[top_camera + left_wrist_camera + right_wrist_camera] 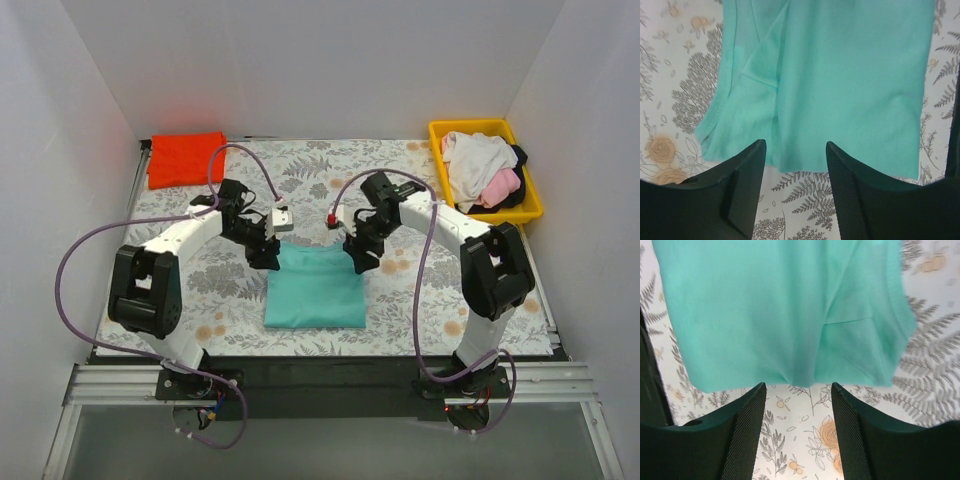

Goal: Fold and stack the t-shirts
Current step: Fold the tshirt

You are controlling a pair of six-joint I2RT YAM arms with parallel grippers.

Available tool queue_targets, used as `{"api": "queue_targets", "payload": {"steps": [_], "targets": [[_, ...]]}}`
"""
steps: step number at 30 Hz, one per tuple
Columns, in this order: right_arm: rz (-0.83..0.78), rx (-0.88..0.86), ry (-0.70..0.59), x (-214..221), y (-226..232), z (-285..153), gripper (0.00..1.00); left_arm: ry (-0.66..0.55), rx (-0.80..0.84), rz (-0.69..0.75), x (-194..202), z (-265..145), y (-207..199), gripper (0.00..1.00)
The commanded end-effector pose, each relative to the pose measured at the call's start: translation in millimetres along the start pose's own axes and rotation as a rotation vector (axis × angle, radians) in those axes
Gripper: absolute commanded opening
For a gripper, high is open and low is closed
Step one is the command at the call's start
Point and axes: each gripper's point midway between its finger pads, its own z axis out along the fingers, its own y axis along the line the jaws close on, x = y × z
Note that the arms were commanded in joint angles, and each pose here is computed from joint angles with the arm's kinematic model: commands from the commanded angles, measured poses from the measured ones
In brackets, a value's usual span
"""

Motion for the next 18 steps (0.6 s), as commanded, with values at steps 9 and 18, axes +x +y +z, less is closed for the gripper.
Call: {"api": "queue_targets", "payload": {"steps": [9,18], "targets": [[0.511,-0.268,-0.425,-100,-47,-39,0.23,-0.17,0.115,0.036,-73,17,-22,0.49],[0.672,-0.406,-0.456,-117,-63,-3,0.07,-0.069,0.109,0.007,-50,65,-18,0.47]]}}
